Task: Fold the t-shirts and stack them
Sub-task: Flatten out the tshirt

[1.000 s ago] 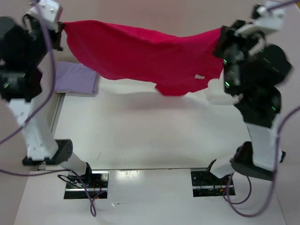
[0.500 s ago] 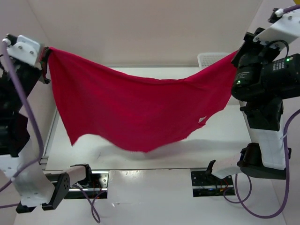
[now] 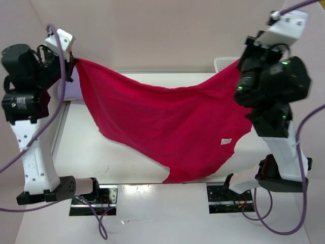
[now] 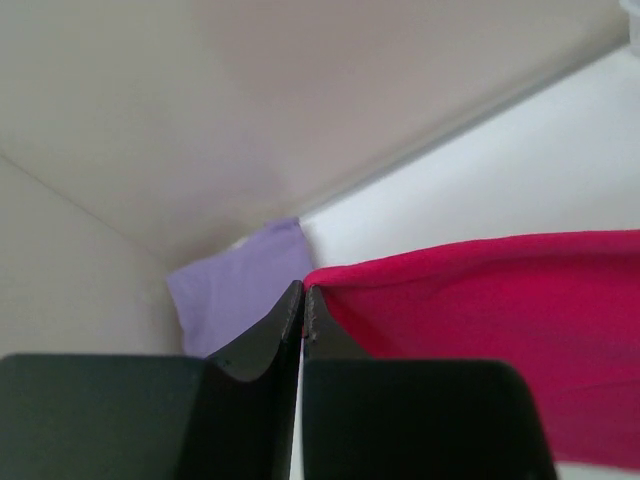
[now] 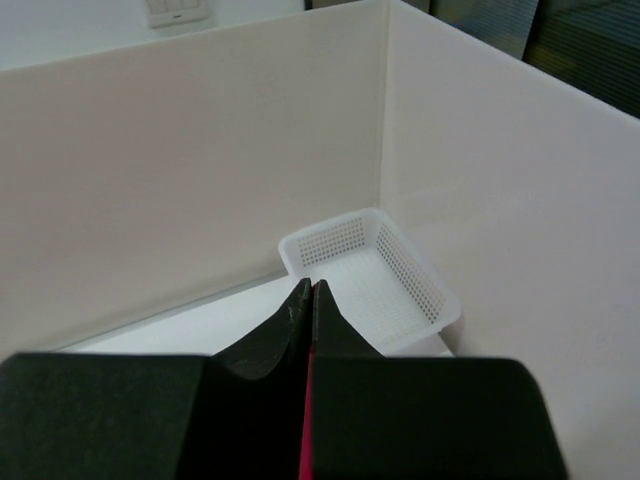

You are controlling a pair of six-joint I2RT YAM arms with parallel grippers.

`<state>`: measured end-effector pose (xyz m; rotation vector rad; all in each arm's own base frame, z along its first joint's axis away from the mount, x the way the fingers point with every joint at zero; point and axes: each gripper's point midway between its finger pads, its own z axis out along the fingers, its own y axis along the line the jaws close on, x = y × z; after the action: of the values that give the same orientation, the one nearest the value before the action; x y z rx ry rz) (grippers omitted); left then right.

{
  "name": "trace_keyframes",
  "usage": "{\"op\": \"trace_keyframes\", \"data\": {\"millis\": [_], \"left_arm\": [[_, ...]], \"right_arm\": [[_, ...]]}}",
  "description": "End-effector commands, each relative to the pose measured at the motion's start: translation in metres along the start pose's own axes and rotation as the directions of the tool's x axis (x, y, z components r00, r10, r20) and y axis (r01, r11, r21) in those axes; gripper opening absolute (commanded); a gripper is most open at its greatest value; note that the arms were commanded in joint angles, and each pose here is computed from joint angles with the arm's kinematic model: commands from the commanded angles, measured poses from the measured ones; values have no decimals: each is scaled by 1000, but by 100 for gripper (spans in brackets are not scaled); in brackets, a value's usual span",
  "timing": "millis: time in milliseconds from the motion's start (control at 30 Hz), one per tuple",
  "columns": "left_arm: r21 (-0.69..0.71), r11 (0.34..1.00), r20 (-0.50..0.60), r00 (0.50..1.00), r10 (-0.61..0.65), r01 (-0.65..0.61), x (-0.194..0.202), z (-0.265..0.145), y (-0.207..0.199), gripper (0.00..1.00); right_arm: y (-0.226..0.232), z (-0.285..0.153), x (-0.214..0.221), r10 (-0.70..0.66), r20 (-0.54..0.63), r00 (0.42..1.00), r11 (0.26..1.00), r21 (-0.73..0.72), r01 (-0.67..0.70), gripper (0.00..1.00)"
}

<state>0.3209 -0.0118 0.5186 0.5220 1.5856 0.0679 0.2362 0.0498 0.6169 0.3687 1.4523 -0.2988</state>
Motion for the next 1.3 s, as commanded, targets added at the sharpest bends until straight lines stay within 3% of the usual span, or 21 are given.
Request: {"op": "trace_keyframes", "data": {"millis": [0, 100, 233, 367, 500, 600, 733, 867, 1067, 1267], "left_arm": [[45, 999, -23, 999, -28, 29, 24, 31, -1, 0], [79, 995, -110, 992, -58, 67, 72, 61, -7, 0], [100, 988, -204, 975, -93, 115, 133, 95, -15, 0], [124, 984, -244, 965, -96, 130, 170, 129, -19, 0], [141, 977, -298, 948, -109, 157, 212, 169, -23, 0], [104, 985, -307, 946, -100, 138, 226, 198, -12, 0], [54, 992, -310, 946, -93, 115, 236, 225, 6, 0], [-7, 999, -360, 932, -34, 34, 264, 252, 18, 0], [-57, 989, -416, 904, 100, -136, 278, 278, 29, 0], [25, 963, -475, 845, 247, -268, 314, 284, -10, 0]], "right_arm": [[65, 10, 34, -109, 6, 994, 993, -52, 109, 0], [109, 33, 79, -227, -9, 974, 972, -72, 226, 0], [138, 86, 145, -260, -85, 962, 964, -76, 254, 0], [163, 137, 215, -336, -179, 925, 941, -91, 325, 0], [165, 192, 260, -299, -269, 916, 954, -74, 290, 0], [144, 246, 284, -207, -347, 915, 978, -51, 202, 0], [127, 282, 295, -109, -389, 915, 994, -50, 98, 0], [128, 293, 329, -114, -454, 884, 993, -84, 86, 0], [118, 307, 333, -59, -474, 878, 995, -95, 16, 0], [112, 291, 359, -87, -562, 823, 992, -123, 22, 0]]}}
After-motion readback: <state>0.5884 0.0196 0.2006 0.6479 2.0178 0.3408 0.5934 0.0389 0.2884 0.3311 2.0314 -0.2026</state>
